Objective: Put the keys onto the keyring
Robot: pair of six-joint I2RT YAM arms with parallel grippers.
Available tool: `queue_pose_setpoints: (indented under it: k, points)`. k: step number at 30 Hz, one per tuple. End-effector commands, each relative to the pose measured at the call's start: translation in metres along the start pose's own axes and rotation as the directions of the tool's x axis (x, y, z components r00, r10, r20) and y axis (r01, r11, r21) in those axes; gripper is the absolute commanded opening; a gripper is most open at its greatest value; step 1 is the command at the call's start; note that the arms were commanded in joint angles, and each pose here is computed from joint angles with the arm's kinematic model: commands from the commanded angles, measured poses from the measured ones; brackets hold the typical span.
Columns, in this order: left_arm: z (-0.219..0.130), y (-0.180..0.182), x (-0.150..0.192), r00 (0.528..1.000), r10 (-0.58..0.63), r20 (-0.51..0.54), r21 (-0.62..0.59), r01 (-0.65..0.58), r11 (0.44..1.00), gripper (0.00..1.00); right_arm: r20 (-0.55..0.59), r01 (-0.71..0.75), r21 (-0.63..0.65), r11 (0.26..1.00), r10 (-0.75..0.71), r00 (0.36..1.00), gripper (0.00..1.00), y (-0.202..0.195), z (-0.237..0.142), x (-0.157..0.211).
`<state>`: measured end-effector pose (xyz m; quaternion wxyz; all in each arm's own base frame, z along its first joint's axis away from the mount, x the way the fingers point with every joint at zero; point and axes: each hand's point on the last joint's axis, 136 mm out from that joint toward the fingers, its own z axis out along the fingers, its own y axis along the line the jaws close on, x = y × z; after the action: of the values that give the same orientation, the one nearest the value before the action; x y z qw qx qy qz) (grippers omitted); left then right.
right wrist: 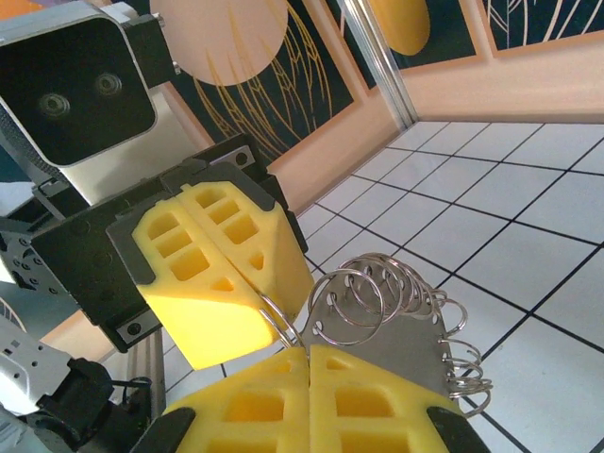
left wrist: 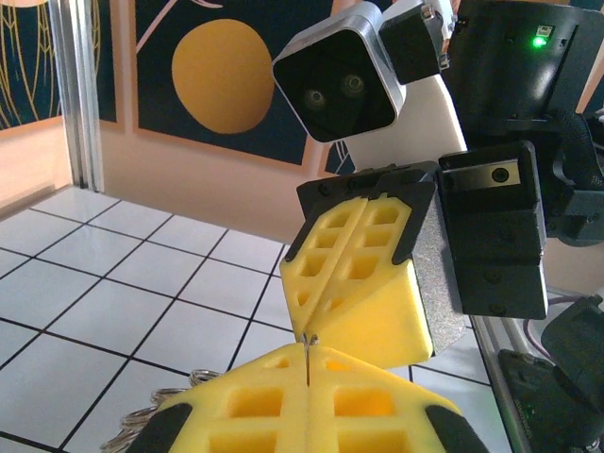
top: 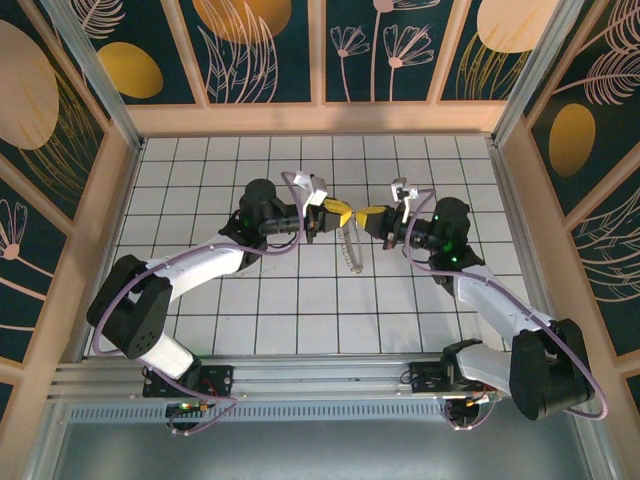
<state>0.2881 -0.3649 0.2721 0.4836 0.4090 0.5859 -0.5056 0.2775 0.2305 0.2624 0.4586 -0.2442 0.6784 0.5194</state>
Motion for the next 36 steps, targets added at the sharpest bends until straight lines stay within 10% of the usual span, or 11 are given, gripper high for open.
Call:
queue_pose_setpoints:
  k: [1,6,36]
  points:
    - [-0.008,-0.022,-0.049,0.983,0.096,0.159,0.025,-0.101,0.995,0.0,-0.007,-0.044,0.007,0.999,0.044,0.999,0.06,-0.008,-0.001,0.004]
    - [-0.012,-0.021,-0.058,0.972,0.084,0.22,0.007,-0.088,0.996,0.0,0.05,-0.102,0.061,0.993,0.099,0.994,0.38,-0.027,-0.015,-0.004]
    - [-0.015,-0.001,-0.07,0.915,-0.216,0.341,0.229,0.142,0.963,0.0,0.3,-0.038,-0.051,0.998,0.052,0.953,0.54,0.016,-0.011,-0.086]
